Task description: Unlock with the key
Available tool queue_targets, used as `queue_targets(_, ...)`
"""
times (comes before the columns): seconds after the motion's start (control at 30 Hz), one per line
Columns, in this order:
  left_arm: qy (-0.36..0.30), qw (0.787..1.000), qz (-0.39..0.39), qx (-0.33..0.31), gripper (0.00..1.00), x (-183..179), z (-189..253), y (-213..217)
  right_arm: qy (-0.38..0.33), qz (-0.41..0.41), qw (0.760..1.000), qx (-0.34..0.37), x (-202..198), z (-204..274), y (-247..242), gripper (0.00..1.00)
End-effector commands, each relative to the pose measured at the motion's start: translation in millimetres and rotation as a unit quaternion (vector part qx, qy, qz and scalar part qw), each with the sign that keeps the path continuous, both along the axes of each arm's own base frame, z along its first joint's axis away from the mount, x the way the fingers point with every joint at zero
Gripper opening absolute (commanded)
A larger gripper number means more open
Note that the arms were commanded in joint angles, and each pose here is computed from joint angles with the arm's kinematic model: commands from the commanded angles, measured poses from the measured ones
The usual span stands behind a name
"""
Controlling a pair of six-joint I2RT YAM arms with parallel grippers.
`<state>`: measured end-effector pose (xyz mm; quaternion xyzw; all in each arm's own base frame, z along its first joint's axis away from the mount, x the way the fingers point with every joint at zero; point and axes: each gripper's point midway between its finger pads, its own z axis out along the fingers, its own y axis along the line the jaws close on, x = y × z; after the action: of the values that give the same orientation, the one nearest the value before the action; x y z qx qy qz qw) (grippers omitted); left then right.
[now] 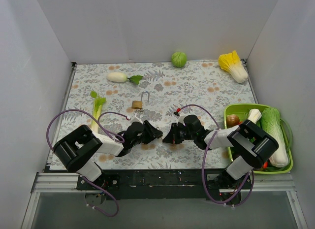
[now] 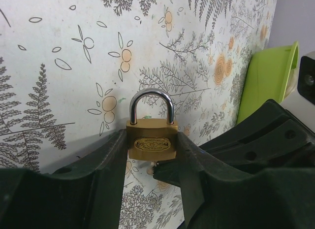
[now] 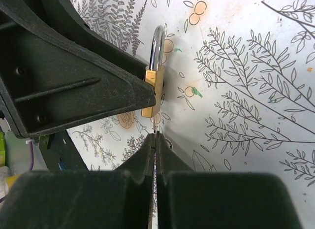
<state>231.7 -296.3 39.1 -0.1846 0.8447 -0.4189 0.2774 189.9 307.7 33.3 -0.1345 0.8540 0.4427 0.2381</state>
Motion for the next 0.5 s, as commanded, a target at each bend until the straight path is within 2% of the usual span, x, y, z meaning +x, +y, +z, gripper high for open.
queue_targets(0.0,0.001,1.0,-0.022,0.001,0.0,-10,2,-5,-0.065,-0.012,0.997,0.048,29,34,18,0.01)
queue_targets(0.3,-0.021,0.999,-0.037,-0.012,0.0,-16,10,-7,-0.065,-0.026,0.995,0.073,38,43,18,0.01)
queue_targets(0.47,-0.005,0.999,-0.035,-0.016,0.0,-19,9,-7,-0.075,-0.031,0.994,0.075,43,45,19,0.01)
